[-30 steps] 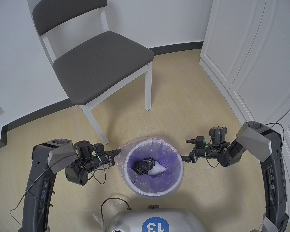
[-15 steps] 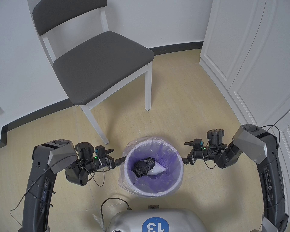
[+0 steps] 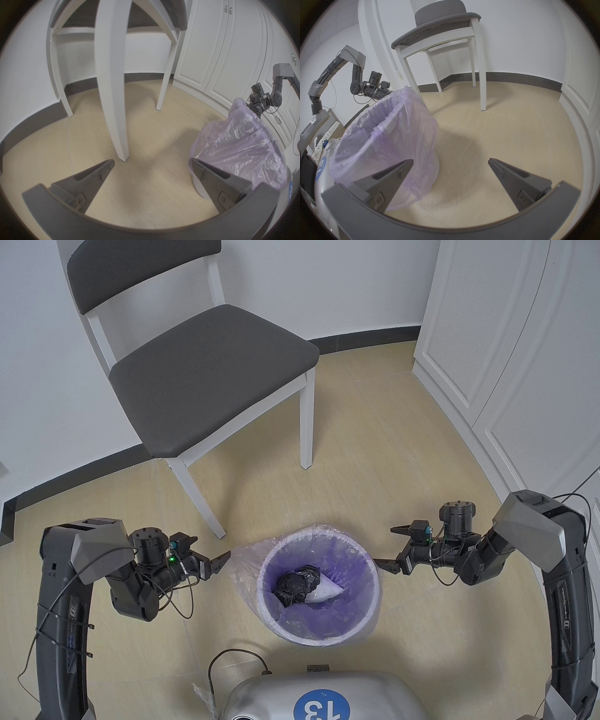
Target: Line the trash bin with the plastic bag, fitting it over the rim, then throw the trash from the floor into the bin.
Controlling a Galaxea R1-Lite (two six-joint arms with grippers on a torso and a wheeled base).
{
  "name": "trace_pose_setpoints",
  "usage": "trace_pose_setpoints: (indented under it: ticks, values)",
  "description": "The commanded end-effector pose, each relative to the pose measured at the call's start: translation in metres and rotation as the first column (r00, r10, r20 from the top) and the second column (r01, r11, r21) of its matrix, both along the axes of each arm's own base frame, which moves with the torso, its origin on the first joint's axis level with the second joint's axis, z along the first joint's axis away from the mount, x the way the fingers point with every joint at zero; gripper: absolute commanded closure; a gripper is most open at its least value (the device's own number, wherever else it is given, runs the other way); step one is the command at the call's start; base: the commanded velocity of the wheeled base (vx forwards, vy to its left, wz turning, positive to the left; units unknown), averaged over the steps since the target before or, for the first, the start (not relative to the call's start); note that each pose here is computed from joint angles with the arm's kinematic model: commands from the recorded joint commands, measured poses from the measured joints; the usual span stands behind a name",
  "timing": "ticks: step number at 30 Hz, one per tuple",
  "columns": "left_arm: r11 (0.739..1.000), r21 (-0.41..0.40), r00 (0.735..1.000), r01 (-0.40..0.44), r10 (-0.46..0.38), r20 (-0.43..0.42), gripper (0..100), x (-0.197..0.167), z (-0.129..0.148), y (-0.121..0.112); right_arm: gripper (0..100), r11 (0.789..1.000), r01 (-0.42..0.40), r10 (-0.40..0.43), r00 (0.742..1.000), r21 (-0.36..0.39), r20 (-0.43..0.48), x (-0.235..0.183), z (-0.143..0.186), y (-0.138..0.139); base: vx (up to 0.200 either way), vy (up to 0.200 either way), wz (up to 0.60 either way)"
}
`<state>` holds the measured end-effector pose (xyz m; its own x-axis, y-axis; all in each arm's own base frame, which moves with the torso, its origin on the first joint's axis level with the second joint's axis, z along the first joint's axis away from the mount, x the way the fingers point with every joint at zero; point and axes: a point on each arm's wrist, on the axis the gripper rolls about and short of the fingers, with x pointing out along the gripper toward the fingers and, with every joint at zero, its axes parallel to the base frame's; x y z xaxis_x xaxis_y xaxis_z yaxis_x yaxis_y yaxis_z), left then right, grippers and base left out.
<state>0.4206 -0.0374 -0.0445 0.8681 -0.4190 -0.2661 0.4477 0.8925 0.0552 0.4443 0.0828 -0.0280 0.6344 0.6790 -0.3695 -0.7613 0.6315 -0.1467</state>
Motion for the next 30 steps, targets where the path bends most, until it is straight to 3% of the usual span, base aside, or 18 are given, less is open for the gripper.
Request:
trace_pose_setpoints:
  ticks: [1,10,18,20,26,30]
  values:
    - [1.000,0.003,0.998,-0.026,0.026,0.049,0,-0.020,0.031,0.003,0,0.999,0.037,-0.038,0.998,0.002,0.044,-0.016,0.026,-0.019,0.000,0.000,0.00]
    - [1.000,-0.010,0.992,0.008,-0.007,0.123,0,-0.068,0.060,-0.007,0,0.987,0.155,-0.158,0.978,0.031,0.137,-0.046,0.038,-0.051,0.000,0.000,0.00]
    - [1.000,-0.017,0.984,-0.016,0.019,0.174,0,-0.092,0.096,-0.005,0,0.964,0.220,-0.253,0.935,0.151,0.249,-0.084,0.094,-0.060,0.000,0.000,0.00]
    - [0.999,-0.031,0.974,-0.031,0.037,0.224,0,-0.099,0.116,-0.004,0,0.928,0.295,-0.353,0.893,0.228,0.280,-0.096,0.126,-0.061,0.000,0.000,0.00]
    - [0.995,-0.089,0.929,-0.043,0.072,0.363,0,-0.117,0.169,-0.010,0,0.829,0.413,-0.534,0.784,0.377,0.315,-0.104,0.177,-0.053,0.000,0.000,0.00]
    - [0.989,-0.142,0.903,-0.036,0.093,0.419,0,-0.145,0.208,-0.011,0,0.797,0.405,-0.572,0.745,0.447,0.344,-0.116,0.215,-0.054,0.000,0.000,0.00]
